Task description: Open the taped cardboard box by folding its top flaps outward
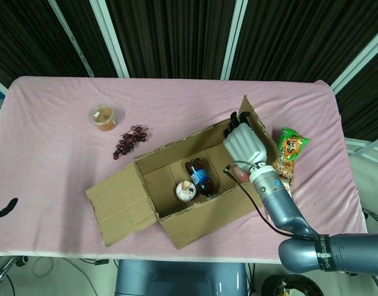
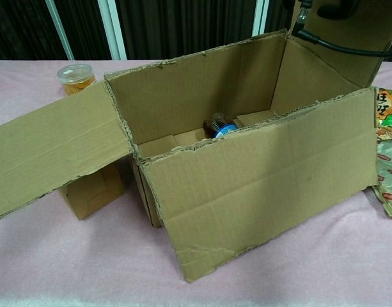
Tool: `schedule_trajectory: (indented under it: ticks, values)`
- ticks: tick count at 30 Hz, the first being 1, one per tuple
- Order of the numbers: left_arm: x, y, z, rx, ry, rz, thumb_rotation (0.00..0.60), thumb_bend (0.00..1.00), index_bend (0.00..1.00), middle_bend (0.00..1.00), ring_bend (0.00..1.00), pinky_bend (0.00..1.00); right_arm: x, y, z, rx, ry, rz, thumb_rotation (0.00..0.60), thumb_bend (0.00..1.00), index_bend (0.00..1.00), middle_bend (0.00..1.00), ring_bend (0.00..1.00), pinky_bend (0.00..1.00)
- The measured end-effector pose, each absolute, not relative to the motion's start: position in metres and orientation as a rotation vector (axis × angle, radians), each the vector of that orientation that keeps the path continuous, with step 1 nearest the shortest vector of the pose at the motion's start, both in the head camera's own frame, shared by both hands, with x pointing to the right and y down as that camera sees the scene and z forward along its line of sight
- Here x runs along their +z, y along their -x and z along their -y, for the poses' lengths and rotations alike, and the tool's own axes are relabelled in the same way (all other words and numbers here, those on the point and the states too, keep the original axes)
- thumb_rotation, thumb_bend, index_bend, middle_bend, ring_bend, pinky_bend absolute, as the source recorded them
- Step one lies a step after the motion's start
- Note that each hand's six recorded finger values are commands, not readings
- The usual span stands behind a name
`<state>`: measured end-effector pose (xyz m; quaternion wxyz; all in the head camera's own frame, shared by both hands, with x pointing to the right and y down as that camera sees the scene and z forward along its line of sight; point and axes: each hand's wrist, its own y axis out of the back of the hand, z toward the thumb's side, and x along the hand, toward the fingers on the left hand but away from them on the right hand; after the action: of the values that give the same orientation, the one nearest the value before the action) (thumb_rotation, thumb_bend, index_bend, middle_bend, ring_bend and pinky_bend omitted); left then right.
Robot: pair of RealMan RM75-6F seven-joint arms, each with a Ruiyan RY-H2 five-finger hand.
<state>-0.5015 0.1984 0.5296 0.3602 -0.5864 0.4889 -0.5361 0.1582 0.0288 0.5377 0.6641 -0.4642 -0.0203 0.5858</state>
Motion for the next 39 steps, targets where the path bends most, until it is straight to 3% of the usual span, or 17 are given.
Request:
schedule_trajectory:
  ticks: [9,24,31,34,39]
  values:
    - [0.529,0.501,-0.199,-1.378,1.512,-1.253,0.600,0.19,0.00,0.00,0.00,0.01,0.539,-0.199,-0.017,1.446,1.047,0.097,0.600,0.54,0.24,0.27,0.13,0.24]
    - [0.529,0.501,-0.199,-1.382,1.494,-1.237,0.600,0.19,0.00,0.00,0.00,0.01,0.575,-0.272,-0.029,1.644,1.114,0.122,0.600,0.53,0.18,0.25,0.13,0.24]
    - [0.531,0.504,-0.201,-1.426,1.478,-1.206,0.600,0.16,0.00,0.00,0.00,0.01,0.564,-0.282,-0.042,1.592,1.196,0.302,0.600,0.34,0.00,0.06,0.01,0.23]
    - [0.531,0.504,-0.201,-1.454,1.473,-1.178,0.600,0.14,0.00,0.00,0.00,0.00,0.554,-0.291,-0.056,1.535,1.237,0.423,0.600,0.28,0.00,0.01,0.00,0.23]
    - [0.527,0.502,-0.203,-1.483,1.429,-1.109,0.600,0.12,0.00,0.00,0.00,0.00,0.536,-0.316,-0.097,1.432,1.329,0.640,0.595,0.23,0.00,0.00,0.00,0.23]
